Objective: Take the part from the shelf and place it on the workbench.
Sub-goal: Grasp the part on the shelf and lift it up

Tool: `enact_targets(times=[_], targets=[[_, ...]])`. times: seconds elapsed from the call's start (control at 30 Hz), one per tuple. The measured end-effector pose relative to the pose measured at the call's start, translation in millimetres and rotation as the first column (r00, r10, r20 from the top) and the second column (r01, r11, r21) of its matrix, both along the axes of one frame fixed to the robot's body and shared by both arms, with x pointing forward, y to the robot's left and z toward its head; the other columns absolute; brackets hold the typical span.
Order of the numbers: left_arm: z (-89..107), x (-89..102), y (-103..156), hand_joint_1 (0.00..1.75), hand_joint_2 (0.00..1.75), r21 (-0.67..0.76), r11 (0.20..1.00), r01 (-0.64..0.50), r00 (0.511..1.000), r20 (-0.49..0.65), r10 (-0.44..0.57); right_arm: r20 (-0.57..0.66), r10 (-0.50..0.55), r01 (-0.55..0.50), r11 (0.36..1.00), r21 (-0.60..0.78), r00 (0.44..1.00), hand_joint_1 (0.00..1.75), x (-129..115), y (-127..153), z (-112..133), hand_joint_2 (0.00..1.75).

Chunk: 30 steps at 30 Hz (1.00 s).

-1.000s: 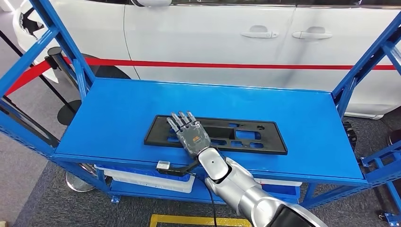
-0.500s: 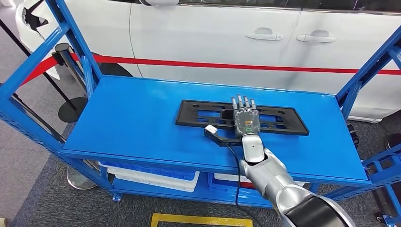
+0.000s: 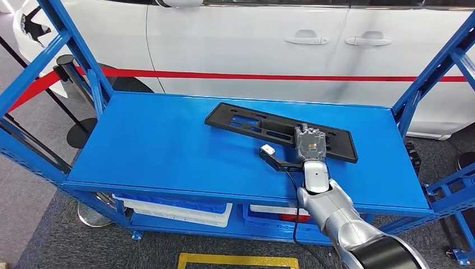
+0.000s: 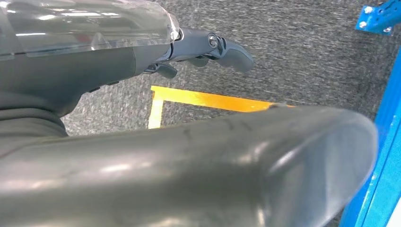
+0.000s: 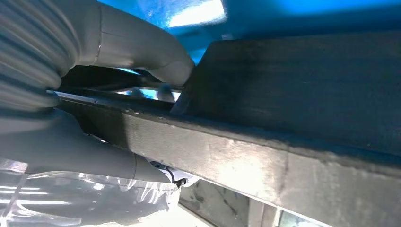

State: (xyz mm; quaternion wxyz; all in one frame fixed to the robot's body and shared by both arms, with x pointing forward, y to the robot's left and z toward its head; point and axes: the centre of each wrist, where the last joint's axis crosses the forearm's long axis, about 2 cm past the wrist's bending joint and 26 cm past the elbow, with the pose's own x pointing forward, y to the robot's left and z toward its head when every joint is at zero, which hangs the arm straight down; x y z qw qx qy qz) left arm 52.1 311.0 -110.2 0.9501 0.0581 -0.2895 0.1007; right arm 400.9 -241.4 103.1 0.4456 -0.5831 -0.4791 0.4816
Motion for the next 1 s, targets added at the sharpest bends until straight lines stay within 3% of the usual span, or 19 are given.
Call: enact_targets(times=[0.27,0.4,0.67,0.77,0.8,0.87,0.93,1.0], targets=[[0.1,1.4,-0.9,0.0,0.0,-0.009,1.0,0.004,0.999,0.047,-0.003,0.001,0.003,-0.003,1.0,-0.001,1.0,1.75,-1.4,-5.6,-2.4,1.75],[0.0,1.0,-1.8,0.0,1.75,-0.01,1.0,0.006,0.997,0.082,-0.005,0.0,0.005,-0.005,1.0,0.002,1.0,1.75,-3.3,-7.3,-4.8,1.75],[0.4,3.7,-3.3,0.0,1.75,0.004,1.0,0.007,0.995,0.099,-0.007,0.028,0.047,-0.047,0.998,0.028,0.999,1.75,0.0,-8.2,0.9,1.75],[0.3,3.4,-3.3,0.0,1.75,-0.011,1.0,-0.012,0.995,0.098,0.013,0.05,0.149,-0.156,0.972,0.174,0.988,1.75,-0.8,-6.8,2.8,1.75],[0.2,2.4,-3.3,0.0,1.75,-0.032,0.999,-0.031,0.994,0.104,0.034,0.068,0.214,-0.224,0.94,0.257,0.974,1.75,-1.7,-4.7,3.5,1.75],[0.0,0.6,-2.7,0.0,1.75,-0.093,0.992,-0.085,0.986,0.132,0.097,0.15,0.362,-0.39,0.81,0.438,0.92,1.75,-3.6,4.3,7.6,1.75],[0.2,1.0,-1.3,0.0,1.75,-0.136,0.981,-0.138,0.972,0.171,0.161,0.269,0.451,-0.516,0.621,0.59,0.851,1.75,-6.1,17.5,16.5,1.75],[0.4,2.1,0.8,0.0,1.75,-0.138,0.975,-0.173,0.958,0.205,0.199,0.401,0.468,-0.59,0.384,0.71,0.787,1.75,-11.4,30.0,29.5,1.75]])
